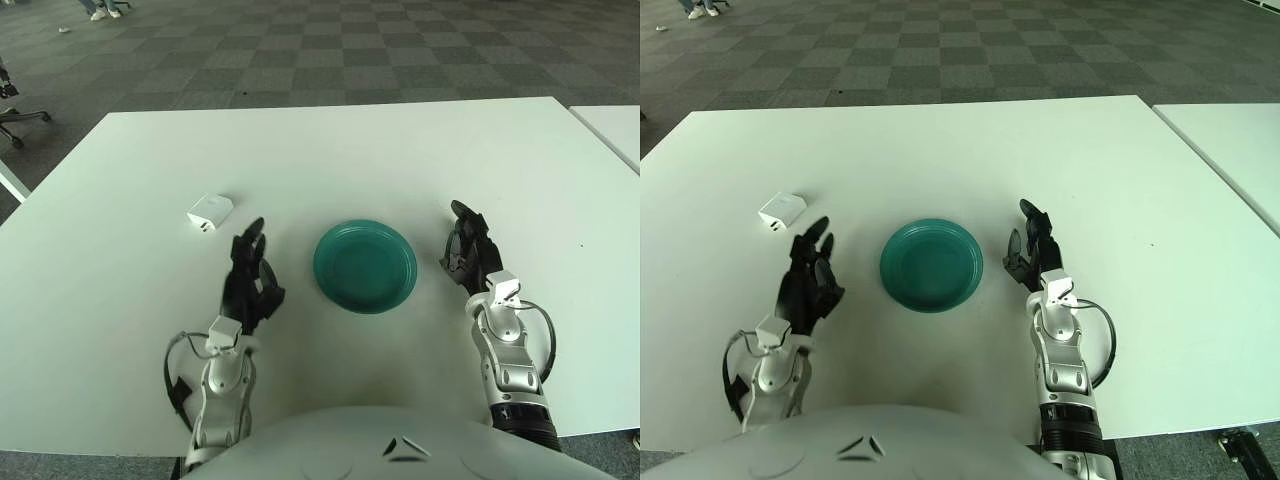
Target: Put the charger into the plate.
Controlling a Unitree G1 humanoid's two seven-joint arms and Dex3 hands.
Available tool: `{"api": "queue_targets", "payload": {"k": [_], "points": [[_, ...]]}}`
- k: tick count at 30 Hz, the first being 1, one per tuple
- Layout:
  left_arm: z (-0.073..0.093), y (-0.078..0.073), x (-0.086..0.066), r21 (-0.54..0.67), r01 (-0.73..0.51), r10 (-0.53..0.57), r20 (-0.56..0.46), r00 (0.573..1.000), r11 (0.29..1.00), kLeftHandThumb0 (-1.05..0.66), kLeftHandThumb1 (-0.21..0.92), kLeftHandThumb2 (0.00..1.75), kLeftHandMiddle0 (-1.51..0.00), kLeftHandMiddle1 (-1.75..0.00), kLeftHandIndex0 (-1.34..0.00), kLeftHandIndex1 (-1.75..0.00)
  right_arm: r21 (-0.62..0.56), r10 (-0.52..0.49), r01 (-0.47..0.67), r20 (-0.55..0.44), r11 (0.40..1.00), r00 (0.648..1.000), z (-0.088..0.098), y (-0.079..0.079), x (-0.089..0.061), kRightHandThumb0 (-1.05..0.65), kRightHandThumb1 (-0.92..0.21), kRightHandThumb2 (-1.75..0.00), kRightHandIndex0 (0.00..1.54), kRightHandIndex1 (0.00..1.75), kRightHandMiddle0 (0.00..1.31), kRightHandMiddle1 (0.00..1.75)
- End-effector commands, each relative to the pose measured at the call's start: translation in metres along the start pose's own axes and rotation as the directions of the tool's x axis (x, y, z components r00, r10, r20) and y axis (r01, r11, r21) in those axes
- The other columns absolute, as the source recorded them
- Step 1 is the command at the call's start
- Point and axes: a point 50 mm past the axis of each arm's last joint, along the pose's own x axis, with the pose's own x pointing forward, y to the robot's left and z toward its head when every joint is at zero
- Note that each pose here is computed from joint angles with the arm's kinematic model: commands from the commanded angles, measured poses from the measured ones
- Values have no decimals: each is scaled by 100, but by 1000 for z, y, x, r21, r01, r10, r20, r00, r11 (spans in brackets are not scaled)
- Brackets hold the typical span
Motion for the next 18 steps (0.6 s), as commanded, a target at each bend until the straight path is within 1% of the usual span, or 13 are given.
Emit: {"api": "queue_targets", "payload": {"k": [1,3,5,10,12,14,16,18], "points": [[24,33,36,374,-212,122,250,960,903,-85,92,97,-27,-1,0,-71,2,-4,4,-155,1000,988,-28,-5,-10,-96,-92,-87,6,0,0,47],[27,38,44,434,-257,133,296,946,864,-86,92,95,-28,-2,0,-72,-1,-4,4,-155,1000,988,-28,-6,-9,-96,-92,-87,6,0,0,47],[25,44,55,455,-263,127,307,943,851,-88,92,92,-30,-2,0,-73,-4,-4,3,-155,1000,988,-29,-6,-8,-96,-92,-87,6,0,0,46],[20,49,76,449,-246,124,283,951,859,-90,92,82,-31,-2,0,-74,1,-2,3,-157,1000,988,-30,-7,-7,-97,-92,-87,6,0,0,47],[18,51,84,451,-235,118,272,955,861,-91,92,75,-30,-2,0,-71,5,-3,4,-157,1000,988,-31,-7,-6,-97,-92,-87,7,1,0,48],[17,53,89,459,-225,109,266,958,859,-91,92,71,-30,-2,0,-69,8,-4,5,-157,1000,988,-31,-7,-5,-97,-92,-86,7,1,0,48],[16,53,92,463,-220,103,264,959,858,-91,92,68,-29,-1,0,-68,9,-4,5,-156,1000,988,-31,-7,-5,-97,-92,-86,8,1,0,48],[14,56,100,508,-197,73,253,965,838,-94,92,66,-29,-1,0,-67,6,-4,5,-155,1000,988,-31,-7,-4,-97,-92,-87,8,1,0,49]]}}
